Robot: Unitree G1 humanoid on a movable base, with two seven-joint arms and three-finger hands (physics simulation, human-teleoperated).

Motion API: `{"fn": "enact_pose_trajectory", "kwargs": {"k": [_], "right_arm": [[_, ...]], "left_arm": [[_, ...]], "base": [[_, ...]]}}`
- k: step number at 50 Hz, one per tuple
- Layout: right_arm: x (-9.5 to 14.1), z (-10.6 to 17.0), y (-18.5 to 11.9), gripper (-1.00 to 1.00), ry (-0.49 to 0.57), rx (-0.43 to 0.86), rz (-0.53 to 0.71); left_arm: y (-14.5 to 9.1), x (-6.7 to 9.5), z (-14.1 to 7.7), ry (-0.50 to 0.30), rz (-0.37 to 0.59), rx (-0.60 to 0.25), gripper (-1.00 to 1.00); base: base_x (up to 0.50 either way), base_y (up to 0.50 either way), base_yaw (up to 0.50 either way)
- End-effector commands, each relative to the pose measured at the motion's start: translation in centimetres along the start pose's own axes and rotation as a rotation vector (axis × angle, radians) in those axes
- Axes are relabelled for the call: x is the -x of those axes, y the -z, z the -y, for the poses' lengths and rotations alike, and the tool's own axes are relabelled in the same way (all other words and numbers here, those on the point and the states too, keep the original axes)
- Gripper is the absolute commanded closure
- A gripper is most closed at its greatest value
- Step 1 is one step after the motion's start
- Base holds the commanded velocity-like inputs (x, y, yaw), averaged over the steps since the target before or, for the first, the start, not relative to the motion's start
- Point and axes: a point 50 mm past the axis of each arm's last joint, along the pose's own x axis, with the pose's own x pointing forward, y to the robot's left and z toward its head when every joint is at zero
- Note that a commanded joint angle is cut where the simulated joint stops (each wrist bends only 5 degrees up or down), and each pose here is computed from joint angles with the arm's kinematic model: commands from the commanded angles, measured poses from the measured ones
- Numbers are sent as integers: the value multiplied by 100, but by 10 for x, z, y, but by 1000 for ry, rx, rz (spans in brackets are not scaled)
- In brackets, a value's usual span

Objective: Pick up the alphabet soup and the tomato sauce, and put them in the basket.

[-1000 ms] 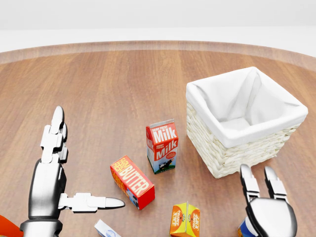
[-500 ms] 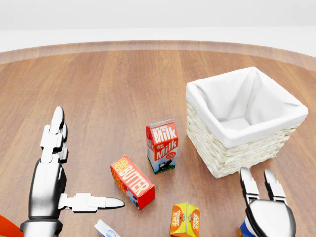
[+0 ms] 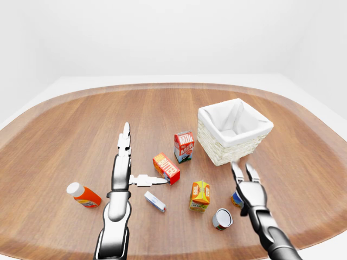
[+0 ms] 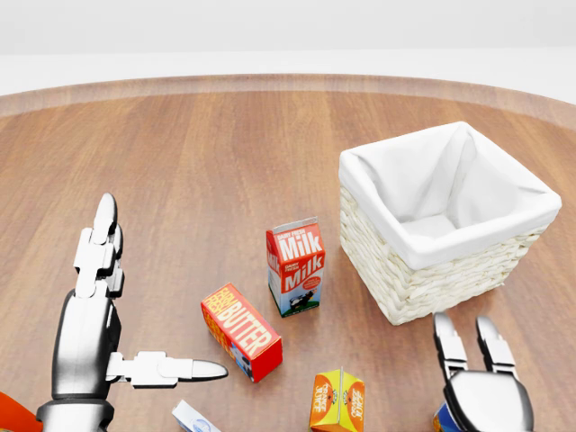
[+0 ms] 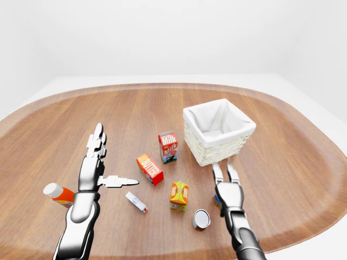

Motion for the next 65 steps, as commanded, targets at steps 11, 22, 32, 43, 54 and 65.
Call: {"fn": "enact_pose_trajectory", "kwargs": {"k": [11,22,32,43,54,65], "right_arm": [[2,-13,-1,-100,-27,20,8],[5,-17,-2,100,-46,25,14],[4,-13,-2,100,-34,12,9],[11,16,-4,100,55,-66,-3],[14,35,-1,100,121,-119,-34],[18,54,-1,100,193,-195,-60]], "left_arm": [[0,0,0,-1,0,-3,-100],[0,0,0,-2,0,-4,-100],[0,0,0,-1,0,-4,-100],[0,0,0,-1,0,-4,-100],[0,0,0,-2,0,-4,-100],[0,0,0,-1,0,-4,-100]], "base": [[0,0,0],[0,0,0],[0,0,0],[0,0,0],[0,0,0],[0,0,0]]}}
